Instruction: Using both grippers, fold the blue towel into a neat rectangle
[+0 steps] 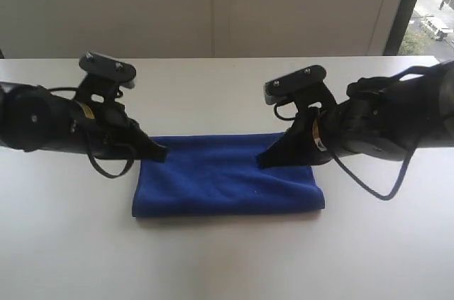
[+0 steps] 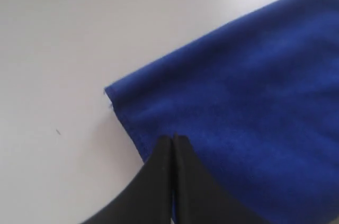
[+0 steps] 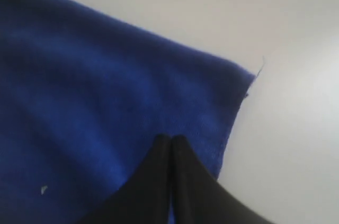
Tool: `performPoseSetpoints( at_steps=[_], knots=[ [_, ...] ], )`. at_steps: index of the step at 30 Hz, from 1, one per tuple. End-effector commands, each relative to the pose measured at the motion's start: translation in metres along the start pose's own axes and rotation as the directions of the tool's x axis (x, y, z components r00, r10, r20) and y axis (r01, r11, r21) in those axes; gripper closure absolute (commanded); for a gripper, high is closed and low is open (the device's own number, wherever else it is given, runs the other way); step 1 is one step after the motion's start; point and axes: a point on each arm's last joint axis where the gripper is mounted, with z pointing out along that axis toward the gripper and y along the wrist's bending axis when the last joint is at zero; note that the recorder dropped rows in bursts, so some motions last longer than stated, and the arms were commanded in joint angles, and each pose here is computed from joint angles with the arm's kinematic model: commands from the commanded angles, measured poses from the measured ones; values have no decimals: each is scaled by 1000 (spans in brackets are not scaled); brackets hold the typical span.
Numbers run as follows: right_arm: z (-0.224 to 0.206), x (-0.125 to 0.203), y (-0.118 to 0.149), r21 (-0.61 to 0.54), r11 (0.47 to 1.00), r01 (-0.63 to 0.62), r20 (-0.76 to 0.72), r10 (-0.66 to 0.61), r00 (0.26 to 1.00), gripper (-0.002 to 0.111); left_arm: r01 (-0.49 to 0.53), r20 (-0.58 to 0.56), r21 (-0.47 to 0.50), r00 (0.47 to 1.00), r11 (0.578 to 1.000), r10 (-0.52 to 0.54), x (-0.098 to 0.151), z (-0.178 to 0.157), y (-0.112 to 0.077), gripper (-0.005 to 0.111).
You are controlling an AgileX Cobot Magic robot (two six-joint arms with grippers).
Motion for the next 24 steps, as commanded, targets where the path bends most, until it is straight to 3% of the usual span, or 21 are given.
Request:
performPoseSetpoints(
  at_steps=[1,15,18,24],
  knots=[
    [10,17,5,-33,999,-37,-46,36,998,108,66,-66,-12,996,998,-66,19,27,1,107],
    [37,50,9,-37,999,-25,-176,18,984,108,78,-158,-22,984,997,-80,40,50,2,107],
    [30,44,8,-36,999,-28,-148,22,989,108,63,-141,-18,988,998,-65,36,46,1,107],
    [-12,6,0,-7,999,-43,-1,43,999,108,-67,-8,-7,998,998,67,6,12,1,107]
  ],
)
